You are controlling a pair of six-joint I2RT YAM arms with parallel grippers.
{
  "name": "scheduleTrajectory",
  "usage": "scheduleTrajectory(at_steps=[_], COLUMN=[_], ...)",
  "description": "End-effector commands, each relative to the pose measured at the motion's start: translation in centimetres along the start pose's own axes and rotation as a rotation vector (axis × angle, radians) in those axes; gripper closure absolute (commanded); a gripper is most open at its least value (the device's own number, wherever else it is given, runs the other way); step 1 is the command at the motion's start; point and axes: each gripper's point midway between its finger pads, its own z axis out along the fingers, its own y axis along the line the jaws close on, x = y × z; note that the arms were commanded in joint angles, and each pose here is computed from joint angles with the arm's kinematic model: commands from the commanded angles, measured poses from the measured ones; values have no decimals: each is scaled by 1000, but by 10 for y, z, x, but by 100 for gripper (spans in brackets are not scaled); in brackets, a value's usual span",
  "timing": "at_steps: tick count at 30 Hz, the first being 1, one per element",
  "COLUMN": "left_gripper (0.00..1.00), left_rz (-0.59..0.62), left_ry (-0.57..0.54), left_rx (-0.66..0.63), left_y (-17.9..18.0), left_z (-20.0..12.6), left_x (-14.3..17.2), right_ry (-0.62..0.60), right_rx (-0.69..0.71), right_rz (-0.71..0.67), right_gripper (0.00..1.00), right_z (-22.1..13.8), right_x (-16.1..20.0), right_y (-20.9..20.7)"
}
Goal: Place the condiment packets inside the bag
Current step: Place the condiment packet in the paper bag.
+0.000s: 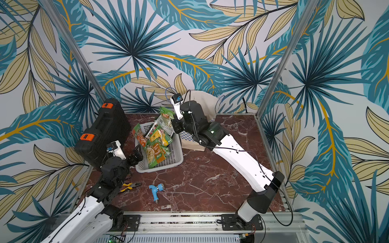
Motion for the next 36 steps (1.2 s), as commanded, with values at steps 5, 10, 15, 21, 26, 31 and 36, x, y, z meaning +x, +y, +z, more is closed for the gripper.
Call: scheduleTrajectory(at_steps=[5, 10, 15, 21, 26, 31, 36], left_gripper=[0, 0, 0, 0, 0, 0, 0], left_rz=[30, 31, 36, 44, 49, 54, 52], left_ry=[27, 30, 40, 53, 65, 91, 139], left_rx=[10, 14, 11, 11, 6, 2, -2], left_y=[3, 2, 1, 0, -1, -3, -7], left_z=[1, 2, 4, 7, 9, 12, 14], left_x=[11, 12, 14, 15, 16, 18, 19], right_ry=[-163, -166, -93, 21, 59, 84, 104], right_rx=[315, 393, 378, 288, 185, 90, 36], right_rz=[118, 169, 187, 178, 192, 207, 220], right_gripper=[100, 100, 98, 58, 49, 34, 19], right_z=[-23, -8, 27, 42, 22, -15, -52], right_x=[-44, -41, -25, -5, 3, 21, 54], right_y=[-85, -124, -144, -135, -117, -102, -93])
